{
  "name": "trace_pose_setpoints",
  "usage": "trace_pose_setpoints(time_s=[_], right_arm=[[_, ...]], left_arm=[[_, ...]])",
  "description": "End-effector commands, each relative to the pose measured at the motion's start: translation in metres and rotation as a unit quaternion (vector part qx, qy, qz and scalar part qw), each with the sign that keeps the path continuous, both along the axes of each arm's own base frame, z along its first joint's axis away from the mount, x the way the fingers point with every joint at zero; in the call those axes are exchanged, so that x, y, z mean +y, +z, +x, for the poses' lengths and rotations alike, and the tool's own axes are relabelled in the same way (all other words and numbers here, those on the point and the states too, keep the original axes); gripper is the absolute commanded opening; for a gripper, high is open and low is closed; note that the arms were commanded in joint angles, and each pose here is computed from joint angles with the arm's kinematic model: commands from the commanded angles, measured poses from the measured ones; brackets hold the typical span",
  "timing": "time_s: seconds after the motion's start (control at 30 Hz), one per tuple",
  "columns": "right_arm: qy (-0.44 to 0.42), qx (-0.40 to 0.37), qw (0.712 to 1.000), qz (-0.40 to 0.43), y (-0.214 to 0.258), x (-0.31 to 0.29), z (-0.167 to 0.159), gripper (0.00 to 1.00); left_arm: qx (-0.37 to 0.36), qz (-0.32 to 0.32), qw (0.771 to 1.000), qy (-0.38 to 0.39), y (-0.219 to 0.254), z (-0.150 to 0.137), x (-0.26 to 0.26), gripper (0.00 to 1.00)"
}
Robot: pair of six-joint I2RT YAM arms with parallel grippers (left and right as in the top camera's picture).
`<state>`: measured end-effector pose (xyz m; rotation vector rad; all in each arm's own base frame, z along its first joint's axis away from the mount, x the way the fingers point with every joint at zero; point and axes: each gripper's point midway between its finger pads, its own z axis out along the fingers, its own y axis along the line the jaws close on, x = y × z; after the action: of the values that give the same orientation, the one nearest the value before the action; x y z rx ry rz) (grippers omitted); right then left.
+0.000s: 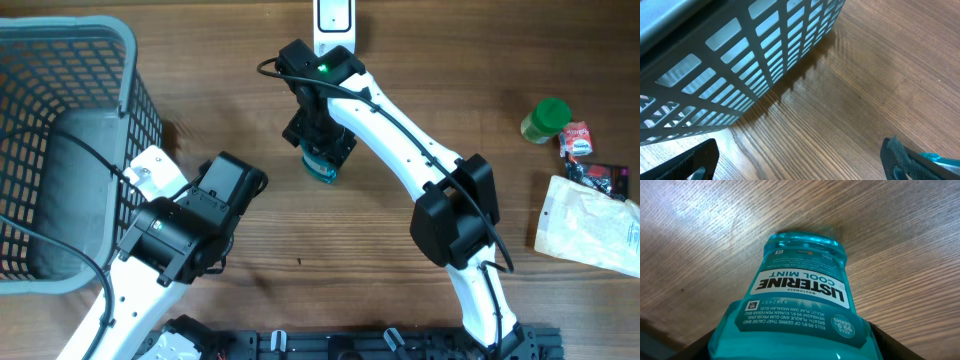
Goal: Scan the item barcode
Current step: 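Tilt the bottle sideways with the right gripper, label toward scanner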
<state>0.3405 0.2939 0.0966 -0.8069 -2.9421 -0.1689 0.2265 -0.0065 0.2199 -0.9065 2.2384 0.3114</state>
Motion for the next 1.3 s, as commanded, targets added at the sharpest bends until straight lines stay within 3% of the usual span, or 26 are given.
trace_pose_setpoints(time_s=[0.0, 0.33, 0.63, 1.07, 1.27], right_arm=[[0.019, 0.003, 0.998, 0.063, 0.034, 0.011, -0.008, 0.62], [0.023, 0.012, 0.981, 0.193, 0.098, -0.001, -0.008, 0.63], [0.030, 0.054, 0.930, 0.361, 0.144, -0.018, 0.001, 0.63], [0.028, 0.090, 0.883, 0.459, 0.176, -0.024, -0.005, 0.60], [0.029, 0.093, 0.879, 0.467, 0.179, -0.023, -0.006, 0.60]], left_arm=[[-0.005, 0.006, 1.000, 0.006, 0.001, 0.000, 0.002, 1.00], [-0.003, 0.004, 1.000, 0.005, 0.000, 0.000, 0.001, 1.00], [0.013, -0.017, 1.000, -0.002, -0.006, -0.004, -0.005, 1.00], [0.046, -0.067, 0.997, -0.018, -0.018, -0.011, -0.021, 1.00], [0.047, -0.068, 0.996, -0.019, -0.018, -0.011, -0.022, 1.00]])
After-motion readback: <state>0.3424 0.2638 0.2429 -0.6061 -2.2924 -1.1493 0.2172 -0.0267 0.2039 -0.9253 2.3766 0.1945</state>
